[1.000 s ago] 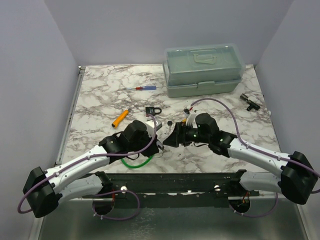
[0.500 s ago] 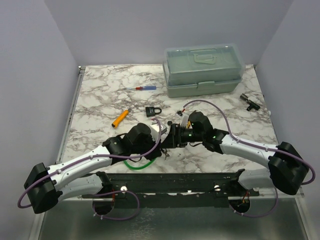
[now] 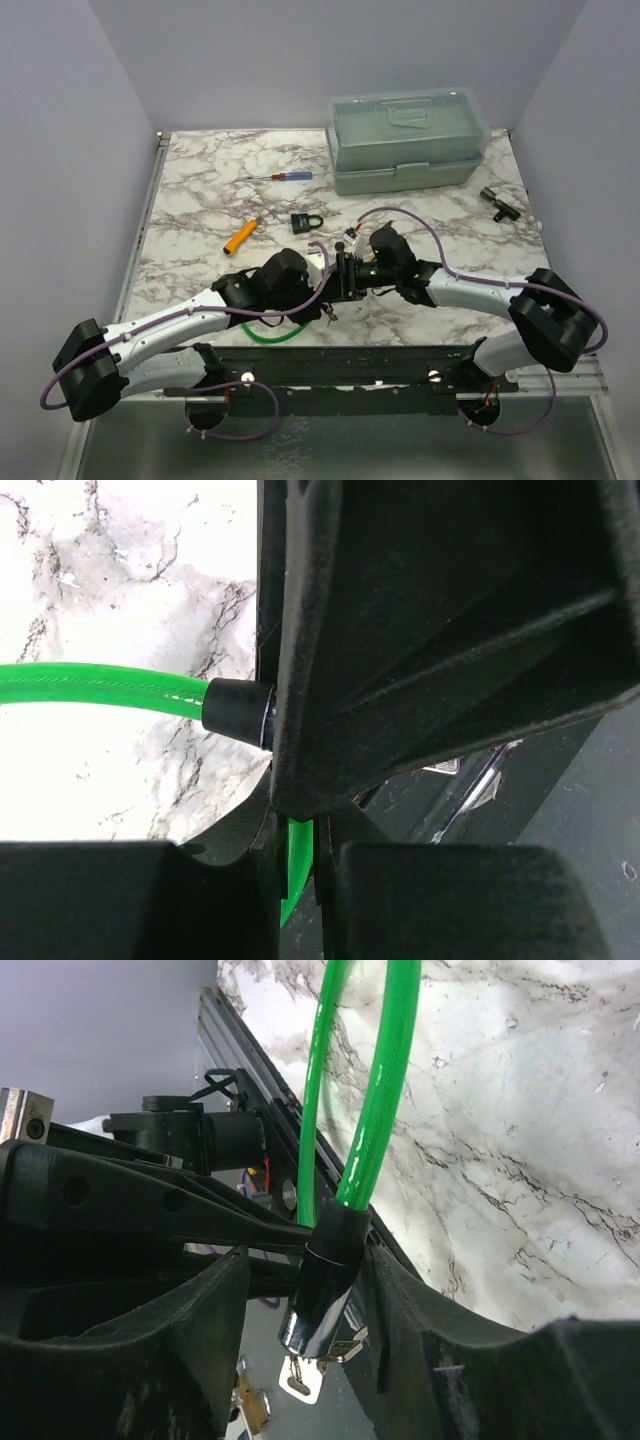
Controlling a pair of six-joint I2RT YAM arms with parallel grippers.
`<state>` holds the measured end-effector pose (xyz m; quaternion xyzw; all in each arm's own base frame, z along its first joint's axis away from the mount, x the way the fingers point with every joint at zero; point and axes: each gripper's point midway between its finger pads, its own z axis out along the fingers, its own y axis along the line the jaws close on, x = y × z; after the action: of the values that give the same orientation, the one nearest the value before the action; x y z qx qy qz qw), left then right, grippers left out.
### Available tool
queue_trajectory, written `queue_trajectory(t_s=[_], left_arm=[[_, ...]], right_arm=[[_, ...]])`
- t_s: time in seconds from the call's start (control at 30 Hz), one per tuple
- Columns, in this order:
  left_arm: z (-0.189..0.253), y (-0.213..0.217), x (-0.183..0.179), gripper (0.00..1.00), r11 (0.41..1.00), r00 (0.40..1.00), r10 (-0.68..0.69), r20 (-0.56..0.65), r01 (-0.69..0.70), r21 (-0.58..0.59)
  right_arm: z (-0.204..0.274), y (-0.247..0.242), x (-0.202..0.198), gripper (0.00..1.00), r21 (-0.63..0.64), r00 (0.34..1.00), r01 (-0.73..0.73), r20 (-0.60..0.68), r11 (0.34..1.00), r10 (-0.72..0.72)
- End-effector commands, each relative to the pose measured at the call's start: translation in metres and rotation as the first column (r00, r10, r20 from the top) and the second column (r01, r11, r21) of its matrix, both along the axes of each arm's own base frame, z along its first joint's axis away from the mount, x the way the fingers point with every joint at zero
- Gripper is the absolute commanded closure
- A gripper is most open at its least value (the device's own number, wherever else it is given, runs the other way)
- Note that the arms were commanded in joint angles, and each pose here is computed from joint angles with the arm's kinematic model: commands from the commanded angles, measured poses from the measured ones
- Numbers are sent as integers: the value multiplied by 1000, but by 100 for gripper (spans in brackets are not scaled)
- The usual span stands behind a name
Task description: Unlock with the key
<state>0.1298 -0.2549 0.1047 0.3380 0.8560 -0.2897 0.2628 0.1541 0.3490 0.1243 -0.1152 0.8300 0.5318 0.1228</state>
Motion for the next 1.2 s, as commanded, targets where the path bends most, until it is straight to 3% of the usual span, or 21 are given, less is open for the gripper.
queue_trajectory(t_s=[0.0, 0.27, 0.33, 0.6, 0.73, 0.97, 1.03, 1.17], left_arm=[[21, -17, 17, 100, 997, 997, 19, 81, -13, -78], [22, -15, 21, 100, 997, 995, 41, 90, -35, -75], [22, -14, 22, 96, 996, 995, 53, 87, -47, -71], [17, -12, 20, 55, 997, 996, 67, 61, -64, -51], [15, -14, 18, 41, 998, 997, 56, 44, -54, -44], [11, -18, 7, 50, 998, 1000, 0, 27, 1, -58], [10, -21, 2, 59, 998, 999, -23, 29, 25, -61], [9, -23, -2, 88, 997, 998, -49, 43, 52, -63]], right_arm=[[-2, 9, -28, 51, 25, 993, -113, -41, 993, 114], [-8, 5, -25, 98, -6, 996, -82, -34, 997, 82], [-9, 2, -22, 100, -26, 998, -55, -24, 998, 54], [-4, -18, -11, 100, -90, 997, 68, 36, 994, -65], [-3, -22, -12, 100, -86, 996, 90, 36, 992, -87], [-2, -32, -6, 100, -96, 987, 156, 51, 983, -152], [1, -34, -4, 100, -93, 985, 166, 56, 982, -161], [4, -36, -1, 100, -89, 983, 176, 64, 980, -171]])
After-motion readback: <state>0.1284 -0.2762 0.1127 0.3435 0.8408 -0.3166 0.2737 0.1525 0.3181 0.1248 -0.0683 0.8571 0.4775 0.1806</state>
